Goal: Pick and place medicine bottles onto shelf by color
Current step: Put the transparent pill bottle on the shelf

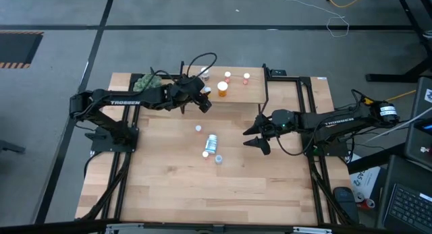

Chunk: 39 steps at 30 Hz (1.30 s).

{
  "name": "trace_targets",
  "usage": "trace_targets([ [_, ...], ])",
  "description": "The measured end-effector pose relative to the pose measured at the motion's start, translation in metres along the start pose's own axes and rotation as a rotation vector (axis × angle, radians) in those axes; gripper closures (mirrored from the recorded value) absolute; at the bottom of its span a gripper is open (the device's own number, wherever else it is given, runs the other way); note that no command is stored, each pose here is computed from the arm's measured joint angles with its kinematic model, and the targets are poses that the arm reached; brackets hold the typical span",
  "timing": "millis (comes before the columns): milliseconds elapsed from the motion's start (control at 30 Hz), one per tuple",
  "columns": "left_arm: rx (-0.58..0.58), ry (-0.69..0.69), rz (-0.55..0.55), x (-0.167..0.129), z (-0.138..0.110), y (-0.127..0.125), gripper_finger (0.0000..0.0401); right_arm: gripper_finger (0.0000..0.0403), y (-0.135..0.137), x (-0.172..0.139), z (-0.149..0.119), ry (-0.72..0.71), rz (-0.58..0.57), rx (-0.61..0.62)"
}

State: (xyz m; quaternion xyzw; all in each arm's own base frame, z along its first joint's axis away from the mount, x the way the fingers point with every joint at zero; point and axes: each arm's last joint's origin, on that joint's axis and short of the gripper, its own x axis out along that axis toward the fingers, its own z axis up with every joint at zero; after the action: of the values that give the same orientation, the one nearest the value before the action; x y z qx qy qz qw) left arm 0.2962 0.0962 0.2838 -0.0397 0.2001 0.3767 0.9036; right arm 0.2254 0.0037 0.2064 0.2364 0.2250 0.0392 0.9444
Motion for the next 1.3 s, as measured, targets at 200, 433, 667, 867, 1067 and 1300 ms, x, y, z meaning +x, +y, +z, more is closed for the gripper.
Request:
trace_targets([
  [200,0.005,-0.034,0.001,-0.008,0.007,0.003,0.0186,0.013,0.0,0.0,0.0,0.0,0.0,0.01],
  [433,0.01,-0.091,-0.033,-0.03,0.018,0.004,0.0188,0.013,0.001,0.0,0.0,0.011,0.021,0.019],
  [667,-0.05,0.03,-0.277,-0.072,0.008,-0.015,0.0189,0.013,0.001,0.0,0.0,0.01,0.021,0.022],
  [867,0.042,0.231,-0.325,-0.094,-0.018,-0.031,0.0189,0.013,0.001,0.0,0.0,0.01,0.021,0.023],
  [1067,0.157,0.347,-0.354,-0.109,-0.036,-0.044,0.0189,0.013,0.001,0.0,0.001,0.0,0.026,0.084],
  [1300,0.242,0.386,-0.349,-0.119,-0.045,-0.047,0.0189,0.013,0.002,0.0,0.002,-0.015,0.026,0.128],
])
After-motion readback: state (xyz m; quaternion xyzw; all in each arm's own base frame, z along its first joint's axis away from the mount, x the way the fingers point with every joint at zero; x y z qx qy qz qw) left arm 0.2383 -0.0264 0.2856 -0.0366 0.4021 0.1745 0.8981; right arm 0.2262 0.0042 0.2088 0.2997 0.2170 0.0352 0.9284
